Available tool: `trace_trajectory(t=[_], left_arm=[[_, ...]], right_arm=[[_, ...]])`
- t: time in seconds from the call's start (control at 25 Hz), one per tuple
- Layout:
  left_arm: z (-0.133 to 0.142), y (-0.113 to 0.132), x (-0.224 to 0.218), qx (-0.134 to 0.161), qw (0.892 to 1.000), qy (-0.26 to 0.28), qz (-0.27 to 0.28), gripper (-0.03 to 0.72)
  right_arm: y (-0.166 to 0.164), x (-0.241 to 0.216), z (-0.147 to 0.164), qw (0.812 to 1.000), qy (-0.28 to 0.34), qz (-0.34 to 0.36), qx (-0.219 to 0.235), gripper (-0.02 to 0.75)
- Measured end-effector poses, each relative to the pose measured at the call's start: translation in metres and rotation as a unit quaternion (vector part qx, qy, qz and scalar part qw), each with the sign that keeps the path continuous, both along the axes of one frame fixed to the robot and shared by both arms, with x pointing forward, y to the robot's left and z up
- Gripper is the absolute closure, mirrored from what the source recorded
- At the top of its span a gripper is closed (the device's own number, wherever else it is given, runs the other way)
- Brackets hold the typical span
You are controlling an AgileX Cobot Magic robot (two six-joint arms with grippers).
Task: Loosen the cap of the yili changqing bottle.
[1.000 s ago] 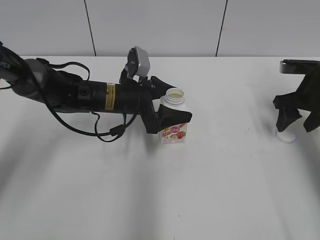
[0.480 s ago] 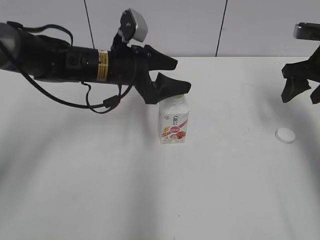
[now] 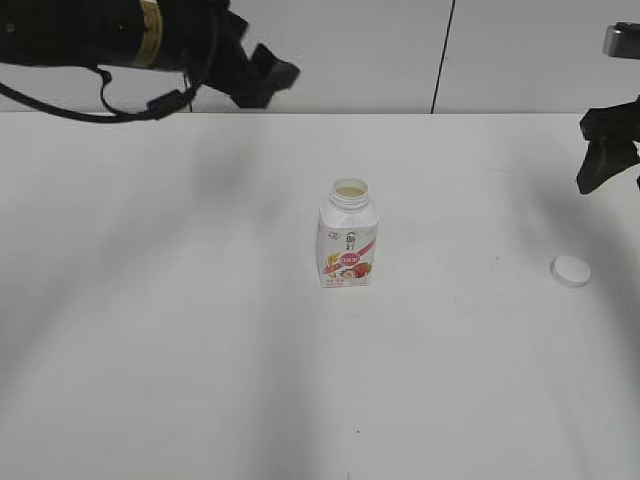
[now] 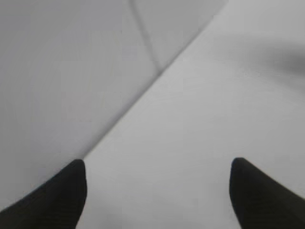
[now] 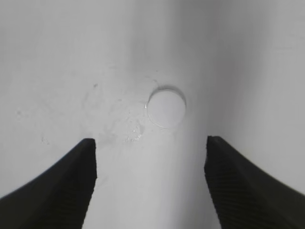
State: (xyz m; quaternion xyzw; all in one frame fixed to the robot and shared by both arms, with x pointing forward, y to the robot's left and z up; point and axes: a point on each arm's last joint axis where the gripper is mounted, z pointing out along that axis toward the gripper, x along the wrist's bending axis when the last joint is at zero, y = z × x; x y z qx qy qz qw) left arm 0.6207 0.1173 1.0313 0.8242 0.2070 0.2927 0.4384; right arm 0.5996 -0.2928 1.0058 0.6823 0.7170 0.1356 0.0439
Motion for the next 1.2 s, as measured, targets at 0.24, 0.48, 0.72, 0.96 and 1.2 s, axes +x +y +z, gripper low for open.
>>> trace_trajectory(t=[0.24, 0.48, 0.72, 0.96, 1.2], left_arm=[[0.016, 0.052, 0.019, 0.080, 0.956, -0.071, 0.272, 0.135], [-0.001, 0.091, 0.012, 0.093, 0.895, 0.052, 0.432, 0.155], [-0.017, 0.080, 0.000, 0.024, 0.881, 0.195, 0.431, 0.161], [-0.007, 0.081, -0.006, 0.024, 0.849, 0.282, 0.446, 0.185], [0.001, 0.082, -0.011, 0.038, 0.832, 0.333, 0.443, 0.186]], right_arm=[[0.001, -0.005, 0.012, 1.000, 0.009, 0.005, 0.002, 0.181], [-0.001, -0.012, 0.011, 0.999, 0.047, 0.016, -0.008, 0.181], [-0.002, -0.016, 0.012, 0.998, 0.065, 0.020, -0.014, 0.180], [-0.002, -0.022, 0.019, 0.997, 0.075, 0.024, -0.014, 0.180], [-0.001, -0.026, 0.019, 0.995, 0.093, 0.027, -0.013, 0.180]])
